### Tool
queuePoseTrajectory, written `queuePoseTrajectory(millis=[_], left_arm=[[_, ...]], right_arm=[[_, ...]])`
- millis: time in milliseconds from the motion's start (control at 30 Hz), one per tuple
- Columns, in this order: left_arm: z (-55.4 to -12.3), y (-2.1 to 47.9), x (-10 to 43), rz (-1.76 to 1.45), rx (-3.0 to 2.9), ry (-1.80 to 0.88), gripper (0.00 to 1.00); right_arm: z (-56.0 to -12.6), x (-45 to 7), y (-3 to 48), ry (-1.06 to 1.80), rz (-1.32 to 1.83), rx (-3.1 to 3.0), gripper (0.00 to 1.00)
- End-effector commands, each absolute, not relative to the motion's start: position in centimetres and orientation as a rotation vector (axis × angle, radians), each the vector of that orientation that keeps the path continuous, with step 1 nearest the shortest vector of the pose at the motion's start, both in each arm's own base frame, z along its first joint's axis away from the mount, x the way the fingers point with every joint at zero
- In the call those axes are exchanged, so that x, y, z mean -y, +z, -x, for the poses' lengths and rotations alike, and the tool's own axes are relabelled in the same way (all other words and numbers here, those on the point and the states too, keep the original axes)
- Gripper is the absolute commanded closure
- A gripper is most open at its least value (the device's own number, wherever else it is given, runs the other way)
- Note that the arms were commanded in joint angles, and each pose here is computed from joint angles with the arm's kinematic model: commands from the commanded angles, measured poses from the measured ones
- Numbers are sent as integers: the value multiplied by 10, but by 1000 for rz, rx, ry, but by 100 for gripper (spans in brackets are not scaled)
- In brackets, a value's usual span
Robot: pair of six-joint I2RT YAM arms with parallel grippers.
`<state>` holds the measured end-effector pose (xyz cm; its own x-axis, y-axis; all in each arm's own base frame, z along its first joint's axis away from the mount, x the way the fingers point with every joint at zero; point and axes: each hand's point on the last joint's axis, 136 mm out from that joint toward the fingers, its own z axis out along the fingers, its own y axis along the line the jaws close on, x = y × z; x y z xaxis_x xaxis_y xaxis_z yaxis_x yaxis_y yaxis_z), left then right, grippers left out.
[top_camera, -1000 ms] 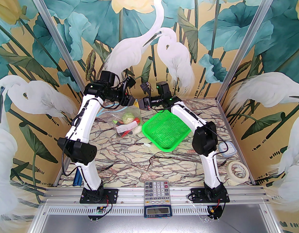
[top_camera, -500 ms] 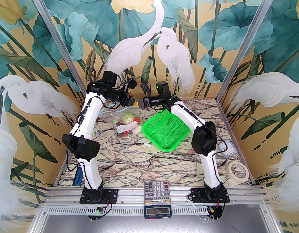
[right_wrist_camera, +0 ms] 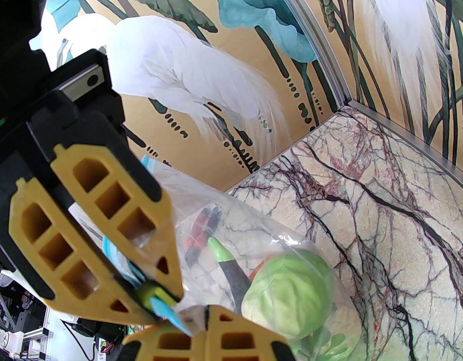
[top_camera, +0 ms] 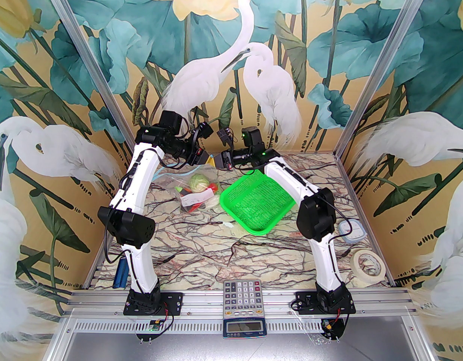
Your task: Place the food in the zip-top bag and seal the zipper
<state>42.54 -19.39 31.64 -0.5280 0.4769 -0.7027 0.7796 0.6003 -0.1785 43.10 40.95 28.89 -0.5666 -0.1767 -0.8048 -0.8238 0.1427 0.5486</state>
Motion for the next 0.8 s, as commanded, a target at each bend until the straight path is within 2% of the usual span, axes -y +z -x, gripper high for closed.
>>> queuePoseTrajectory(millis=[0, 767], left_arm=[[-419, 308, 185, -995, -2278, -625, 92], [-420, 323, 161, -923, -2276, -560, 91]], right_arm=[[-436, -404, 308, 1421, 937, -1792, 100], [-454, -372, 313, 1382, 841, -1791, 100]])
